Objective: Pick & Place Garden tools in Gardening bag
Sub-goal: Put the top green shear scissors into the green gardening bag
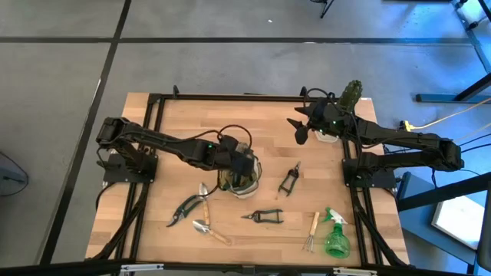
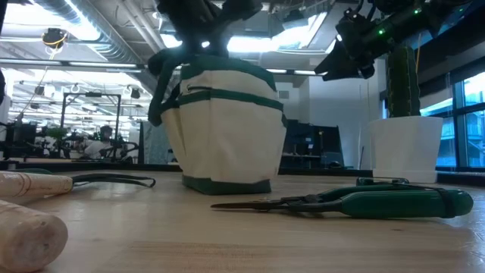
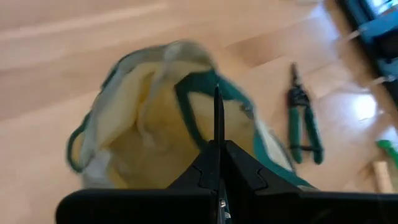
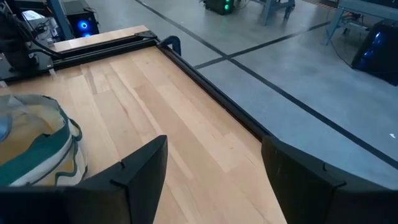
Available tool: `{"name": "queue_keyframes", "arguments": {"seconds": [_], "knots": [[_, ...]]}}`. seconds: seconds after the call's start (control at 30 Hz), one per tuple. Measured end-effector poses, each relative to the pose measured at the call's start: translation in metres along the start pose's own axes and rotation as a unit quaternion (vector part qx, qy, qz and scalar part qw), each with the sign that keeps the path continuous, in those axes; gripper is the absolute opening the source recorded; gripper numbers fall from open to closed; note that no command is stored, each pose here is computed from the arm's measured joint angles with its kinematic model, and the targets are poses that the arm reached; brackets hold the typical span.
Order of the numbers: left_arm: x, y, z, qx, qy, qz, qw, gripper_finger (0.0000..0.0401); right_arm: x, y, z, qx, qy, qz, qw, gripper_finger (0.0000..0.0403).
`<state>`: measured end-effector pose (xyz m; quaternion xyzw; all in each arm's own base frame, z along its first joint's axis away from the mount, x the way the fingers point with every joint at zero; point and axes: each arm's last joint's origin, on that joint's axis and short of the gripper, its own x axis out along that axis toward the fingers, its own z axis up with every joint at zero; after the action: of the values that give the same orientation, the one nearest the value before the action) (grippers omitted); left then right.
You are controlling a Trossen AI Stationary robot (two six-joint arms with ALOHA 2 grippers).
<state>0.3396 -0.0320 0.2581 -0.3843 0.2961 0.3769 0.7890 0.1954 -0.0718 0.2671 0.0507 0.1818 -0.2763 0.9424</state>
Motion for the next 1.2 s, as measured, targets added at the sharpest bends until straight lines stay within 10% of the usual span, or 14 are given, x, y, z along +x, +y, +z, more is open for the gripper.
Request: {"name": "queue_keyframes", "arguments": {"seconds": [0.4, 0.9, 1.2], "knots": [[0.004, 0.012, 0.003, -0.021, 0.078, 0.031, 0.996, 0.0002, 0.0, 0.001, 0.003, 0.021, -0.012, 0.018, 1.0, 0.0263], [-0.009, 0.023, 0.036, 0.101, 0.152, 0.076, 0.98, 0.0002, 0.0, 0.001, 0.004, 0.024, -0.021, 0.02, 0.999, 0.0263], [0.015, 0.016, 0.015, 0.111, 0.176, 0.099, 0.973, 0.0002, 0.0, 0.001, 0.003, 0.022, -0.016, 0.019, 0.999, 0.0263]]}}
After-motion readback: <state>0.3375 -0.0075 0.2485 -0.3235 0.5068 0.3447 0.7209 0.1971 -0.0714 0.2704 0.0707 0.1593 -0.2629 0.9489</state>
